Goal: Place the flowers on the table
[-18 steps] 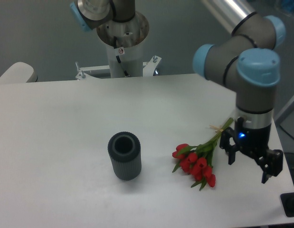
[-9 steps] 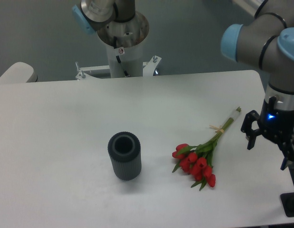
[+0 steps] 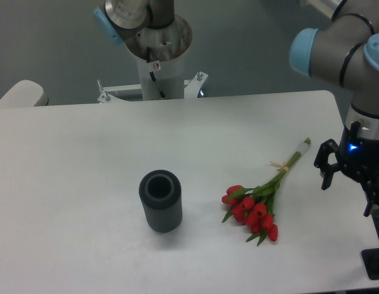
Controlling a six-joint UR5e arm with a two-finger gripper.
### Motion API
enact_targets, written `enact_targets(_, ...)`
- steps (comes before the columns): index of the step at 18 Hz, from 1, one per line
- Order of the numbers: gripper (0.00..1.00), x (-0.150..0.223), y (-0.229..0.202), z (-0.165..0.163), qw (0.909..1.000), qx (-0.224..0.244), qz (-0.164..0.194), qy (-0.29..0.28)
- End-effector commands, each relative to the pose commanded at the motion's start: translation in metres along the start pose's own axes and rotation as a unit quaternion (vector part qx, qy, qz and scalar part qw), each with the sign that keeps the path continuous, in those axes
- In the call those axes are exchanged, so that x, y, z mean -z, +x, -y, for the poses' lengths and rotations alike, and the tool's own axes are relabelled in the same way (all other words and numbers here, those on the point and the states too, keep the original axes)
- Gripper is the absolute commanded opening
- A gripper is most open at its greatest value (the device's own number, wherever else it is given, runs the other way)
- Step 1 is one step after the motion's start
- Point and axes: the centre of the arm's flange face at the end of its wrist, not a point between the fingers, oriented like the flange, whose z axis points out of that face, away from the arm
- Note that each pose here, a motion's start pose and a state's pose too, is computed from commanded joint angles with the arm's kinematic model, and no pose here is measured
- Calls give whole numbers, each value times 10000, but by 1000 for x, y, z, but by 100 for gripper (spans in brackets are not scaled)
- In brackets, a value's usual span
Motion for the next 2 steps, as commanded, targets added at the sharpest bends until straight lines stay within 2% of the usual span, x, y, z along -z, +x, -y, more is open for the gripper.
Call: enact_targets(2,99,-1,1,1,10000,3,-9,3)
